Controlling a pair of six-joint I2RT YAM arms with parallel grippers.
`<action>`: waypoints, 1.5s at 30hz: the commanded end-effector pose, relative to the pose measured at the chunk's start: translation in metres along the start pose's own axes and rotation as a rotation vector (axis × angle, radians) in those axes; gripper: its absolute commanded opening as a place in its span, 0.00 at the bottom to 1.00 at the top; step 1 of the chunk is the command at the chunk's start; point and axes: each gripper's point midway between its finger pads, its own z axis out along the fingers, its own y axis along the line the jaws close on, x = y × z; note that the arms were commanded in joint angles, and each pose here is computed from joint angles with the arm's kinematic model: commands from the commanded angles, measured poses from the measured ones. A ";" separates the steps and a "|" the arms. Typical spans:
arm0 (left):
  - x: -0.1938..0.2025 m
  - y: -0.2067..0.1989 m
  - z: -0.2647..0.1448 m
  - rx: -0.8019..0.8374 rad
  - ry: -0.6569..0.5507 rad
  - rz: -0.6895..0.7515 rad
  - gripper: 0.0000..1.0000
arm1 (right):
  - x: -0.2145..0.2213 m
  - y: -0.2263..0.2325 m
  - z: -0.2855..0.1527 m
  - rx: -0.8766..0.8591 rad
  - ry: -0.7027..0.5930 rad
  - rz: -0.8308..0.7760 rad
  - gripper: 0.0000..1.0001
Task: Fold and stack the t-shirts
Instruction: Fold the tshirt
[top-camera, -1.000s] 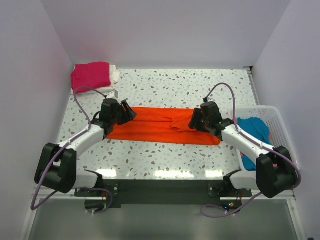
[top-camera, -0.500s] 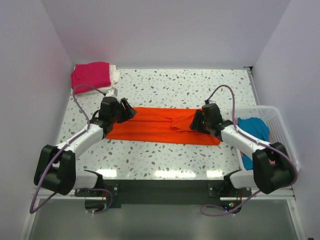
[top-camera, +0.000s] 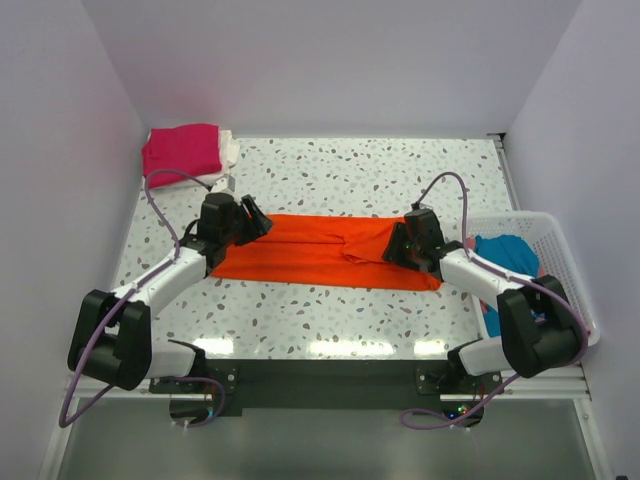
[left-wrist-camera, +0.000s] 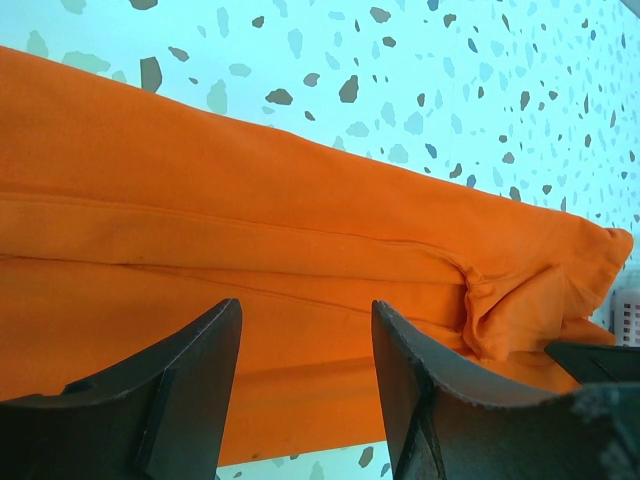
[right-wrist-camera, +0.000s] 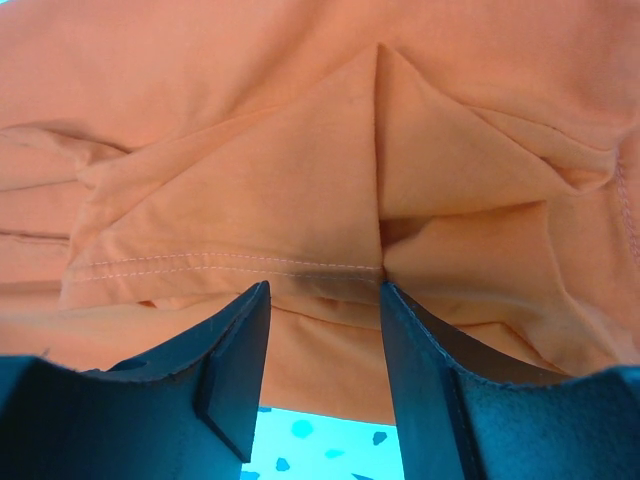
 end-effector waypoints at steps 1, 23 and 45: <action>-0.016 -0.015 -0.005 0.037 -0.048 0.010 0.60 | -0.013 -0.003 0.000 0.013 -0.069 0.021 0.51; -0.011 -0.010 -0.003 0.028 -0.039 0.006 0.60 | -0.012 0.001 0.004 -0.009 -0.053 0.036 0.06; -0.012 -0.008 -0.002 0.006 -0.037 0.007 0.60 | -0.002 0.008 -0.051 -0.125 -0.073 0.061 0.00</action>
